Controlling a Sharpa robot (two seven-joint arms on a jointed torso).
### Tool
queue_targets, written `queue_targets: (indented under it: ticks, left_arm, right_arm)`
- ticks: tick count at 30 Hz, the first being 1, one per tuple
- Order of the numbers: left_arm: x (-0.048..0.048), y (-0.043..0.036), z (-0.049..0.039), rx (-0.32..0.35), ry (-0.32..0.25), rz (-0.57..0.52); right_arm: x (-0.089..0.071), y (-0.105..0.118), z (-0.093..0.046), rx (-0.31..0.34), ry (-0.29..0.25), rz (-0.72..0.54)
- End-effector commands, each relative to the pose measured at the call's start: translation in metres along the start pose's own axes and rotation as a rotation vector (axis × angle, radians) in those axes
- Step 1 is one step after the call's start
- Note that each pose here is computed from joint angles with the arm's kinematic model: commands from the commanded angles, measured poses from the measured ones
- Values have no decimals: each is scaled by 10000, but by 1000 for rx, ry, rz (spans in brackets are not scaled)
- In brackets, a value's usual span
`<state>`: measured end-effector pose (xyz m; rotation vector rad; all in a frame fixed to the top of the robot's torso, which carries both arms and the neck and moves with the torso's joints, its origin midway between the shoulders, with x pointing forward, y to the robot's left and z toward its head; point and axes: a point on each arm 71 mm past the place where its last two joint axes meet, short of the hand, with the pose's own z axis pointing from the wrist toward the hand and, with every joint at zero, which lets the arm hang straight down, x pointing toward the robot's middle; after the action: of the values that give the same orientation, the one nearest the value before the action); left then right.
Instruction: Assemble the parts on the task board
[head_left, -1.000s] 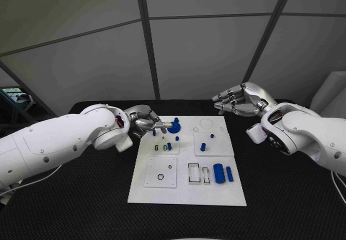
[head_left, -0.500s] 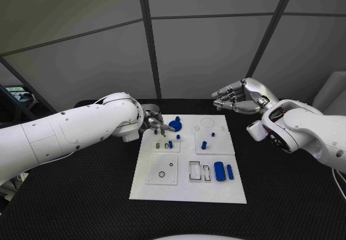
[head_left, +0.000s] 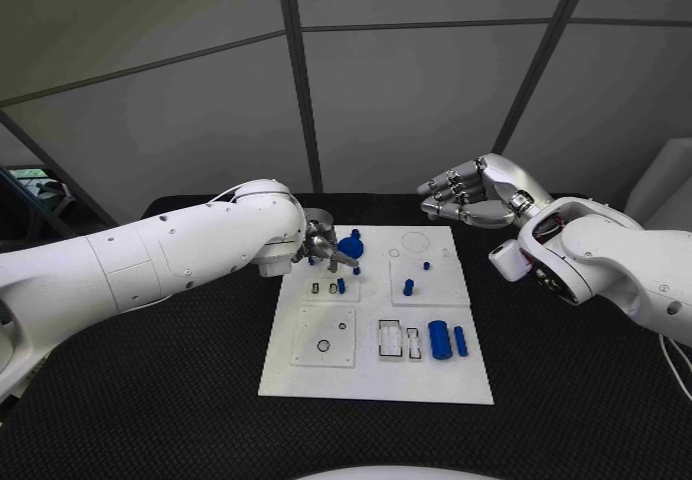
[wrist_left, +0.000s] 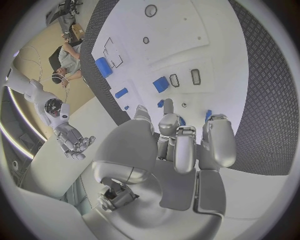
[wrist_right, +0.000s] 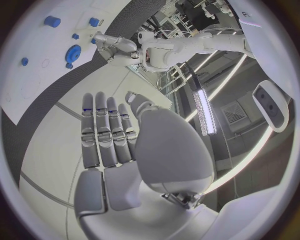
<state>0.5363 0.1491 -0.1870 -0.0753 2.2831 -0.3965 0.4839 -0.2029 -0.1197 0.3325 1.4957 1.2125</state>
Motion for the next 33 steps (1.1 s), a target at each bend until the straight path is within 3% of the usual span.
queue_targets:
  ticks: [1,22,33]
  left_arm:
    - [30,-12,17,-20,49,47]
    - [38,43,60,-50,77,85]
    - [71,7,69,-44,91,94]
  right_arm:
    - [-2,23,7,-13,-5,-17]
    - [-14,-5,26,-4,-10,-21]
    - [1,-14,49,-1,-5,-19]
